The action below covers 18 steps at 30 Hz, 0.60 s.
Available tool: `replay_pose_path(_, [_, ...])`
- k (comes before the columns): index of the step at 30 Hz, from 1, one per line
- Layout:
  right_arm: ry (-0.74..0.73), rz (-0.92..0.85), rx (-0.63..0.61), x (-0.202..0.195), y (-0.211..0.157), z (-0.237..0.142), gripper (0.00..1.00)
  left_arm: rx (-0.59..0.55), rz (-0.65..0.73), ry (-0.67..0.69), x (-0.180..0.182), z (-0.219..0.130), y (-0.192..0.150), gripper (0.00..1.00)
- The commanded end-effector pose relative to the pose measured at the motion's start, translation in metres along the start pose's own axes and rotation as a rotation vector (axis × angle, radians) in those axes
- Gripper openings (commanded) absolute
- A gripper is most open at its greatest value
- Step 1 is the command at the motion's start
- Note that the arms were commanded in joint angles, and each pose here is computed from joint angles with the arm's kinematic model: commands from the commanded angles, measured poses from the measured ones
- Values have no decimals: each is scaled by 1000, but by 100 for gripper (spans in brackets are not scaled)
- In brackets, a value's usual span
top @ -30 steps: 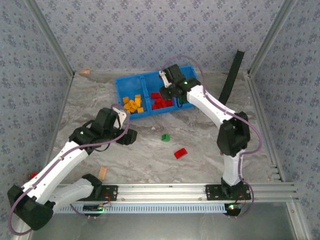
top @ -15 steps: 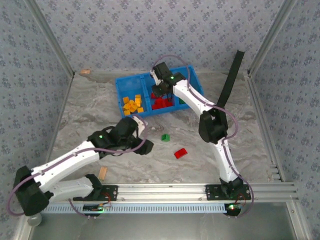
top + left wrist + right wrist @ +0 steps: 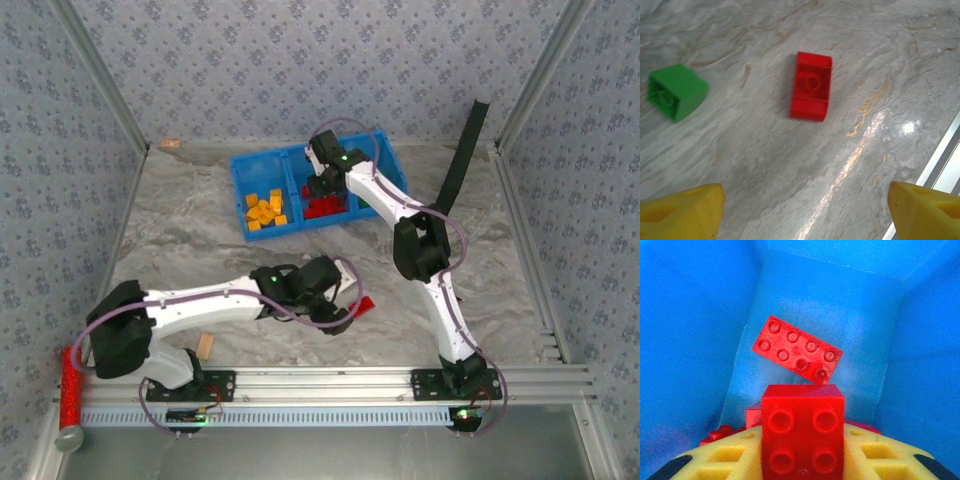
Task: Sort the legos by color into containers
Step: Place the lego in the container, then pick up the lego from the middle-left of the table.
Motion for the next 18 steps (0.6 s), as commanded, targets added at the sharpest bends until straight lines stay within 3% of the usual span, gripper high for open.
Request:
replay_pose_path(1, [9,-2,18,0,-5,-3,42,-50,71,2,-7,10,26,85])
replay_pose_path(7, [15,-23,-3,0,-2,-23,52,6,145,10,-17,40,34,85])
replay_pose_path(18, [45,-42,-55,5,2,-65,67,105,153,38,-15,79,33,83])
Point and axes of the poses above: each hand's point on the last joint's axis, 136 mm out from that joint toward the fingers, its own z axis out along the fingers, its own x axis along the line the jaws close on, y = z × x, the point moved 5 cm from there along -z, back along the fingers, and after that the axes turned 13 degrees about z, right-handed, at the moved point
